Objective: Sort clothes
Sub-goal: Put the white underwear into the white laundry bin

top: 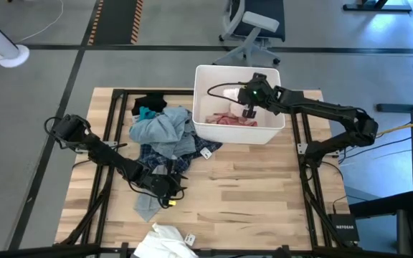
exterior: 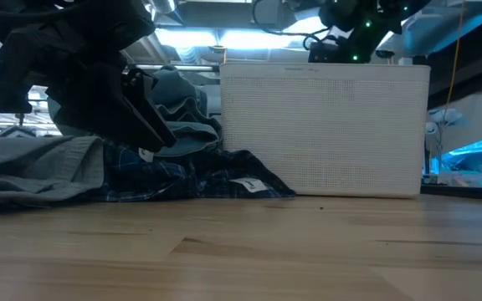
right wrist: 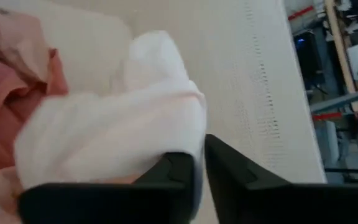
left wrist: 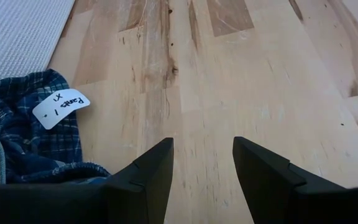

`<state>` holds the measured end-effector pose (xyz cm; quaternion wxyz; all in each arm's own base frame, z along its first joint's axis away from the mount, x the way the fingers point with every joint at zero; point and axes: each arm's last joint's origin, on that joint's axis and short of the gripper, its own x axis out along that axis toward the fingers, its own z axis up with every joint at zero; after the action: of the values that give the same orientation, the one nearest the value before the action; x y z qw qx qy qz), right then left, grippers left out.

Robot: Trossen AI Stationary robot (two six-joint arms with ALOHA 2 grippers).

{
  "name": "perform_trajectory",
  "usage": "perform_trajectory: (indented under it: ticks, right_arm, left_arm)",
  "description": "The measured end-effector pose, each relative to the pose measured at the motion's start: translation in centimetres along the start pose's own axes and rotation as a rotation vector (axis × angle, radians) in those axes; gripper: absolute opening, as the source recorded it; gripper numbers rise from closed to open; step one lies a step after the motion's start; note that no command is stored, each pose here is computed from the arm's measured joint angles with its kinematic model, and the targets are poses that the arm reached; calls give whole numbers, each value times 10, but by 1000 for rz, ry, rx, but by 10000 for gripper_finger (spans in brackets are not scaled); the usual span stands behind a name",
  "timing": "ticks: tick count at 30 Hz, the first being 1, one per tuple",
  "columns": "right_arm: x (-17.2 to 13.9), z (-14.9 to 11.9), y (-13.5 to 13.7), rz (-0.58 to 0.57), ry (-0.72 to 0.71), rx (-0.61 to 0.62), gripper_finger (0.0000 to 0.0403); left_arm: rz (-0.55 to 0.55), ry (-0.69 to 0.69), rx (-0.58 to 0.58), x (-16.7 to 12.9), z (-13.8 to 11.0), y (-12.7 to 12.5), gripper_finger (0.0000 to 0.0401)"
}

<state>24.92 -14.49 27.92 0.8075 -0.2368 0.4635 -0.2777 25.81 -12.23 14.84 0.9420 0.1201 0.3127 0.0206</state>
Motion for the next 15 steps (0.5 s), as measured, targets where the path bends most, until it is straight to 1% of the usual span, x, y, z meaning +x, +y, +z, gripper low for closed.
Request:
perform_trajectory:
  ticks: [5,10,12,15]
  right_arm:
    - [-7,8,-9,-31,-15,44,132]
    - [-30,27,-34,-54,-47,22,211]
    - [-43,33,-44,-40,-54,19,232]
    - [-63,42,-47,22,-71,-9,248]
  left_arm:
    - [-8,1,0,0,0,0,162]
    - [-9,11,8,-1,-1,0,162]
    - [-12,27,6,-3,-2,0,162]
    - [-27,50,-2,-15,3,-2,162]
